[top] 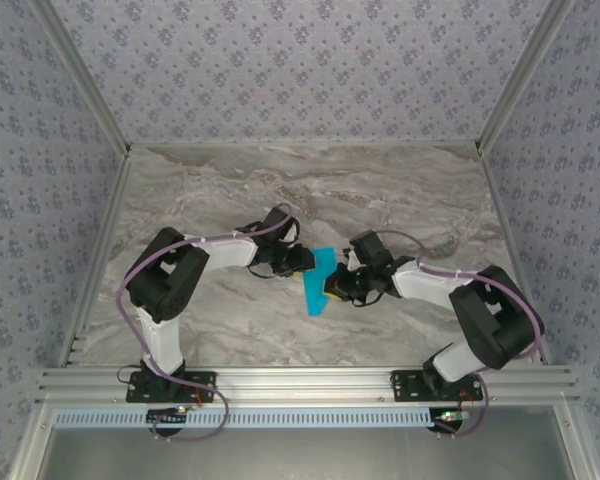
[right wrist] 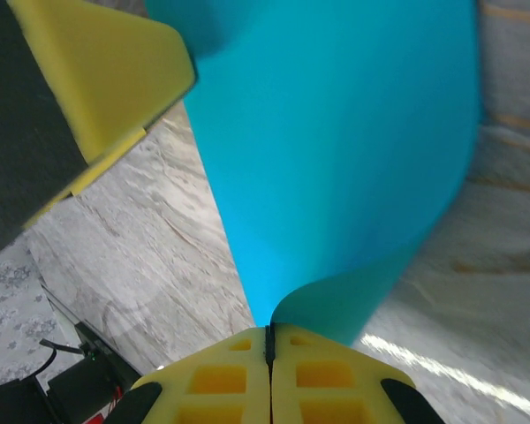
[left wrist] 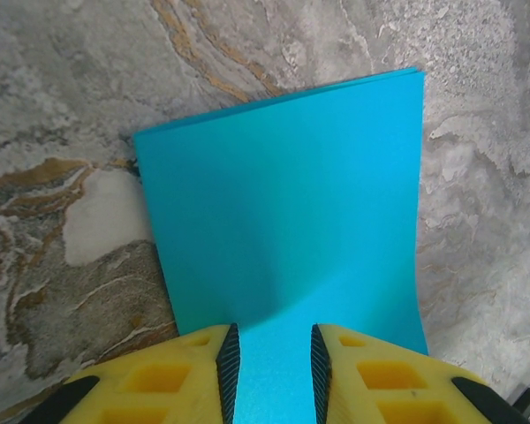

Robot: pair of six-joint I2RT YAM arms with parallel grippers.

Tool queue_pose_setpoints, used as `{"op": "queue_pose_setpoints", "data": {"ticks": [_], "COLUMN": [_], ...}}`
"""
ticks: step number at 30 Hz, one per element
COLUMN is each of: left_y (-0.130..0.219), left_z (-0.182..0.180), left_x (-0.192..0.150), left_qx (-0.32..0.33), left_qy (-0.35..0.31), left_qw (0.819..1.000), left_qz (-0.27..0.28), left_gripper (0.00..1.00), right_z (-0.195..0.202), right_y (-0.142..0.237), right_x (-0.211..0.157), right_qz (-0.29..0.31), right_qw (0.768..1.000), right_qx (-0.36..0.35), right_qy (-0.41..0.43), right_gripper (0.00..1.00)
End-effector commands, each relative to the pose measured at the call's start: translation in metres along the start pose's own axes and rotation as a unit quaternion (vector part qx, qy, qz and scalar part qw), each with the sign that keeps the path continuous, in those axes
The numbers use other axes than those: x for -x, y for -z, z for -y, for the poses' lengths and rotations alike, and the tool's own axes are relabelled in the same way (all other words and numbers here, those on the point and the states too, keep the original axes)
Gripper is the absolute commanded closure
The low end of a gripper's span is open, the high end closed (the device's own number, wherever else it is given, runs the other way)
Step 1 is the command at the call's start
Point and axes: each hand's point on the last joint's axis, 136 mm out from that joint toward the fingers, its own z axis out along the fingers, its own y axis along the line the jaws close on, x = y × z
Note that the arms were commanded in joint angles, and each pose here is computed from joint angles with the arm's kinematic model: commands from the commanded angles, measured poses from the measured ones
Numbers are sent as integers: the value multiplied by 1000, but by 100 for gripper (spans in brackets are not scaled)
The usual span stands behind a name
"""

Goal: Fold a paper plane with a square sheet of paper (pick it up from the middle)
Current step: Third fold the triangle at the center of the table.

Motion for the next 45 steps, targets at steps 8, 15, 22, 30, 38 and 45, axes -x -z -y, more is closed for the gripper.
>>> {"op": "queue_pose_setpoints", "data": {"ticks": [8, 15, 22, 30, 38, 45], "left_y": [25, 9, 0, -4, -5, -8], "left_z": [25, 3, -10, -17, -16, -18], "left_x": [22, 21, 17, 12, 11, 9], "left_qx": [3, 45, 68, 76, 75, 75], "left_qy": [-58, -41, -30, -25, -27, -24], "left_qw": [997, 998, 997, 997, 997, 997], "left_qz": [47, 35, 21, 9, 5, 1], "left_gripper": [68, 73, 76, 77, 77, 77], "right_z": [-6, -6, -4, 0, 2, 0], "right_y": [-15, -19, -22, -26, -29, -30], "right_x": [24, 26, 25, 23, 24, 25], "right_qz": [43, 51, 48, 45, 43, 43], "right_qw": [999, 999, 999, 999, 999, 999], "right_qx": [-1, 0, -2, -6, -8, -4], "right_qy": [-1, -1, -2, -4, -4, 1], "right_gripper": [93, 93, 93, 93, 93, 93]}}
